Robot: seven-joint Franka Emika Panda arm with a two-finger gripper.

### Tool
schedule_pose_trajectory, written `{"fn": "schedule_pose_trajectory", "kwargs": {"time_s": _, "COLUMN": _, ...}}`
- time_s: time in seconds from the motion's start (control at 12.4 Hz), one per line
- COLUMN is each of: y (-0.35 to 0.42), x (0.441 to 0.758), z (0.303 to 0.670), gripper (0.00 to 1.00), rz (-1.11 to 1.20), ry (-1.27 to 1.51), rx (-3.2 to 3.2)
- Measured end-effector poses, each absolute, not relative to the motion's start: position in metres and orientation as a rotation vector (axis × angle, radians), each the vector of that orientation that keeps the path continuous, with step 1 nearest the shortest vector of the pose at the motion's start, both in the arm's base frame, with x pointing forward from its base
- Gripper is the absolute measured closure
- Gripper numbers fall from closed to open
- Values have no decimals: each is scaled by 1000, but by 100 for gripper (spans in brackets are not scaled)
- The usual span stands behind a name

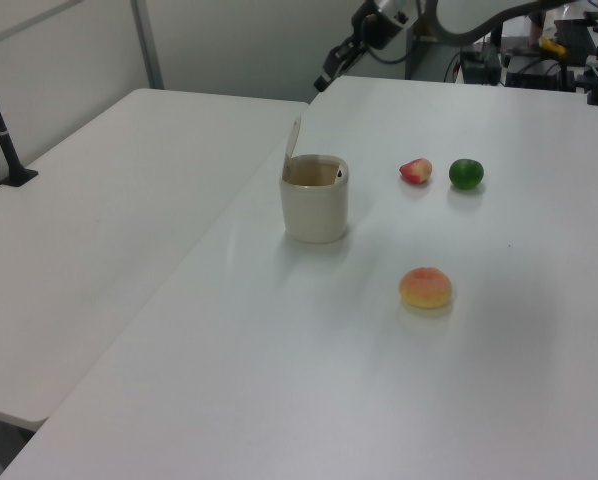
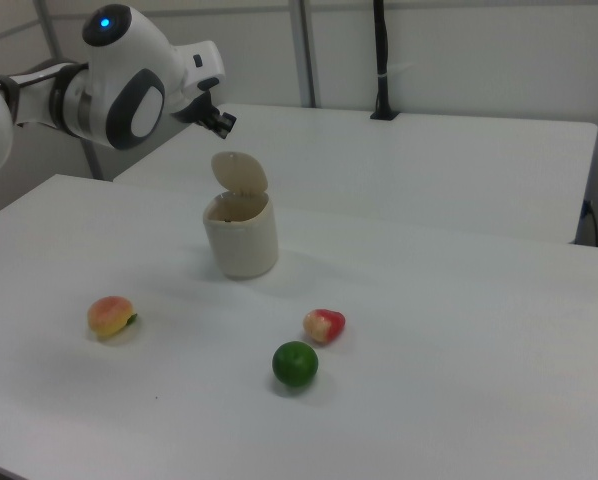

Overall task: Close garbage bin
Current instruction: 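Lower the gripper onto the raised lid edge and push it down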

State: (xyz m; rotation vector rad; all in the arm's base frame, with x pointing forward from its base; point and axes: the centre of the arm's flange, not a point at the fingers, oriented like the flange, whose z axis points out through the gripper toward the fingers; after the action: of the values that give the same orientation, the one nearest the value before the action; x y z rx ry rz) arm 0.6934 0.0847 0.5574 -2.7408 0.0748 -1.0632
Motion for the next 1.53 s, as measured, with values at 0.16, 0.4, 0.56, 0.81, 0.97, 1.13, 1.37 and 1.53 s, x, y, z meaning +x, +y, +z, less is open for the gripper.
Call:
{"fn": "schedule_pose_trajectory", "kwargs": {"time_s": 0.16, "y": 93, "x": 706, "z": 551, "gripper": 99, "rz": -1124, "ry": 70, "rx": -2710}}
{"fn": "schedule_pose_trajectory", "kwargs": {"time_s": 0.4, "y": 99, "x": 721, "z": 538, "gripper": 99, "rz": -1199, "ry": 71, "rx": -2674}}
{"fn": "schedule_pose_trajectory", "kwargs": {"time_s": 0.56, "y": 103, "x": 728, "z": 528, "gripper": 99, "rz": -1244, "ry": 70, "rx": -2652}}
{"fn": "schedule_pose_trajectory", "kwargs": {"time_s": 0.81, "y": 112, "x": 739, "z": 513, "gripper": 99, "rz": -1248, "ry": 60, "rx": -2647}}
{"fn": "schedule_pose_trajectory", "kwargs": {"time_s": 0.97, "y": 112, "x": 743, "z": 505, "gripper": 99, "rz": -1237, "ry": 59, "rx": -2655}}
{"fn": "schedule_pose_trajectory", "kwargs": {"time_s": 1.13, "y": 113, "x": 745, "z": 495, "gripper": 99, "rz": -1225, "ry": 51, "rx": -2669}}
{"fn": "schedule_pose_trajectory", "kwargs": {"time_s": 1.37, "y": 113, "x": 743, "z": 491, "gripper": 99, "rz": -1214, "ry": 46, "rx": -2680}}
{"fn": "schedule_pose_trajectory", "kwargs": {"time_s": 1.53, "y": 113, "x": 740, "z": 482, "gripper": 99, "rz": -1190, "ry": 47, "rx": -2694}}
